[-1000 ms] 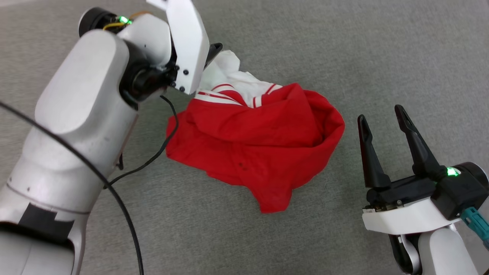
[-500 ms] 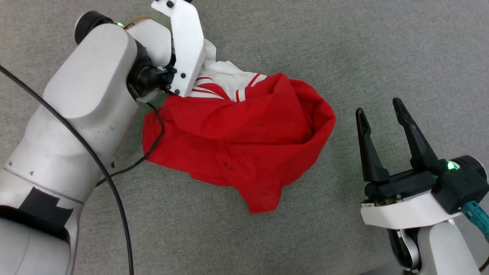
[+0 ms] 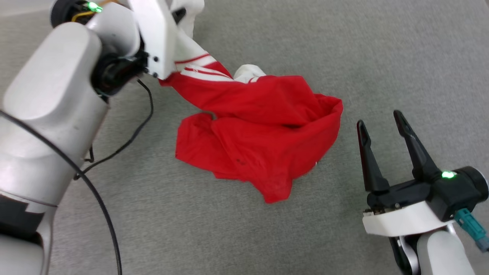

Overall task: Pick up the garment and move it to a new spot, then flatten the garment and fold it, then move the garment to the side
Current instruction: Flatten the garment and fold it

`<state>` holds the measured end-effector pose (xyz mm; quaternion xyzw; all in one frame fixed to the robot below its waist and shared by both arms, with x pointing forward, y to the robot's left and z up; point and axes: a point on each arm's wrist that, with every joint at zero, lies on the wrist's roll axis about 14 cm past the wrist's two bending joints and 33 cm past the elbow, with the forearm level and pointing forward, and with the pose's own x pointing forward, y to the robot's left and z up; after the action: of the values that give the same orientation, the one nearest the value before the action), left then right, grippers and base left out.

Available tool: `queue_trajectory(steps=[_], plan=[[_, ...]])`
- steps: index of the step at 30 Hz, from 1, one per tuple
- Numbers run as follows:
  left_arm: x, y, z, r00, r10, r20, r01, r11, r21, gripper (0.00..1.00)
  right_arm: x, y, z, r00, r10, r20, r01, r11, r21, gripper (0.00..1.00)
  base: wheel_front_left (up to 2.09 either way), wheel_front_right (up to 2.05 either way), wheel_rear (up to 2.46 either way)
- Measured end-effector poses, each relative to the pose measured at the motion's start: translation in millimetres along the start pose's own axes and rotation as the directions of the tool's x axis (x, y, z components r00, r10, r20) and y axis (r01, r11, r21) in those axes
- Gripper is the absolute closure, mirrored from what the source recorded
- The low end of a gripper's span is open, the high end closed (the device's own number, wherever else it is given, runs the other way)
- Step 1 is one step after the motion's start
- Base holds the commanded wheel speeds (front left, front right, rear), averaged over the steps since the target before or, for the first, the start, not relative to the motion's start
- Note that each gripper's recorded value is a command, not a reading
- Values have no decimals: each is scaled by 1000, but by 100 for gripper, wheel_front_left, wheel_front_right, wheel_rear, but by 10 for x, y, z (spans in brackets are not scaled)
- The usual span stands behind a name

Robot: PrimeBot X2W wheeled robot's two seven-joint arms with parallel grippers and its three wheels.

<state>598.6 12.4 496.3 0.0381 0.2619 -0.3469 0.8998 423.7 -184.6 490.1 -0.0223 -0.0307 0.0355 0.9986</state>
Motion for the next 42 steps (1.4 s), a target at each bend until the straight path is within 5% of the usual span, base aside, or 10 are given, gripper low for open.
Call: queue_trajectory(steps=[7,16,23,32,33,34,35,39,42], plan=[[-820,407,537,944,143,297,-142,990,-26,100,-63,239,108,998,64,26,-64,998,6,0,0,0,0],[-1859,611,545,781,315,540,-306,946,-108,100,-102,513,328,986,139,88,-141,990,18,0,0,0,0],[-2057,354,-446,799,403,446,-336,915,-224,100,-146,597,357,983,161,94,-164,986,24,0,0,0,0],[-2182,331,-1982,807,583,95,-493,754,-434,100,-154,669,346,979,183,89,-185,983,13,0,0,0,0],[-2176,311,-2064,809,584,70,-498,743,-447,96,-155,671,348,979,184,89,-186,983,10,0,0,0,0],[-2178,305,-2129,807,588,49,-505,732,-457,58,-156,674,357,979,185,91,-187,982,10,0,0,0,0],[-2184,301,-2169,806,591,39,-512,728,-456,0,-157,674,368,978,185,94,-187,982,9,0,0,0,0],[-2242,335,-2169,780,622,67,-535,718,-445,0,-176,684,397,977,188,101,-190,982,3,0,0,0,0],[-2326,410,-1910,738,646,194,-549,742,-384,0,-191,693,428,976,191,108,-192,981,0,0,0,0,0]])
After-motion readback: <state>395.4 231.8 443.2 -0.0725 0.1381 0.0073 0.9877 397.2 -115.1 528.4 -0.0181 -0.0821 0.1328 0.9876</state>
